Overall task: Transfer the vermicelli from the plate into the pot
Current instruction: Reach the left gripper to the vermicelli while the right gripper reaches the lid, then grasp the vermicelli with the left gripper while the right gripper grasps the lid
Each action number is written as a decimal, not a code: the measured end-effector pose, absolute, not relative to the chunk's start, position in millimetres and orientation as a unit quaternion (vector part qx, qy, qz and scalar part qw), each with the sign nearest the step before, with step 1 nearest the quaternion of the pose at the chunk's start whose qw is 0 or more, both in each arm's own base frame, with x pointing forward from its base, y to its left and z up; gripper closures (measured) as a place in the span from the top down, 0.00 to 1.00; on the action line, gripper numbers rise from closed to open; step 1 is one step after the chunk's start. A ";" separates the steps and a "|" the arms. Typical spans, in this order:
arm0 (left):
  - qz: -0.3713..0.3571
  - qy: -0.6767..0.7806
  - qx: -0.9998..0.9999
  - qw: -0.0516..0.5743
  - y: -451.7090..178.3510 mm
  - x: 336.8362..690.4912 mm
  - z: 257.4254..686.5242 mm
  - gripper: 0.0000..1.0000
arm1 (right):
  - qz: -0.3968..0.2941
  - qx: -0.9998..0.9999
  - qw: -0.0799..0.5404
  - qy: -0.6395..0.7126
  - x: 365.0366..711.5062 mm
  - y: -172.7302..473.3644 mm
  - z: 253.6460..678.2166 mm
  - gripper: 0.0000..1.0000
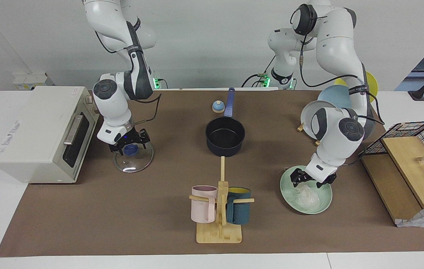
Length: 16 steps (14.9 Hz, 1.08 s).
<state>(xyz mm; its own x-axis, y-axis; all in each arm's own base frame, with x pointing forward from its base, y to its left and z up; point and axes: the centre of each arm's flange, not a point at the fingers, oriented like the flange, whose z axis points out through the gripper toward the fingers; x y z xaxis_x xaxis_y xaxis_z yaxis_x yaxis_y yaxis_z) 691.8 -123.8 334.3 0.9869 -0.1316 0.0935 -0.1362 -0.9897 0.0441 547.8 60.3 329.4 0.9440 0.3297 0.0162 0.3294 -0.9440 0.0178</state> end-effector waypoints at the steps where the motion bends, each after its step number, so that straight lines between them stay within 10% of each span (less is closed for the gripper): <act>1: 0.049 -0.068 0.996 0.026 -124.6 691.9 332.4 1.00 | 0.005 0.986 0.007 0.168 548.0 58.1 325.1 1.00; 7: 0.060 -0.070 0.995 0.027 -126.3 691.6 324.2 0.97 | 0.003 0.986 0.007 0.168 548.4 53.9 322.0 0.93; 13: 0.061 -0.073 0.995 0.026 -124.5 692.0 324.2 0.28 | 0.002 0.987 0.007 0.162 548.9 48.0 322.0 0.81; 16: 0.059 -0.080 0.995 0.024 -121.2 693.6 327.4 0.24 | 0.002 0.987 0.007 0.162 548.9 48.0 322.0 0.74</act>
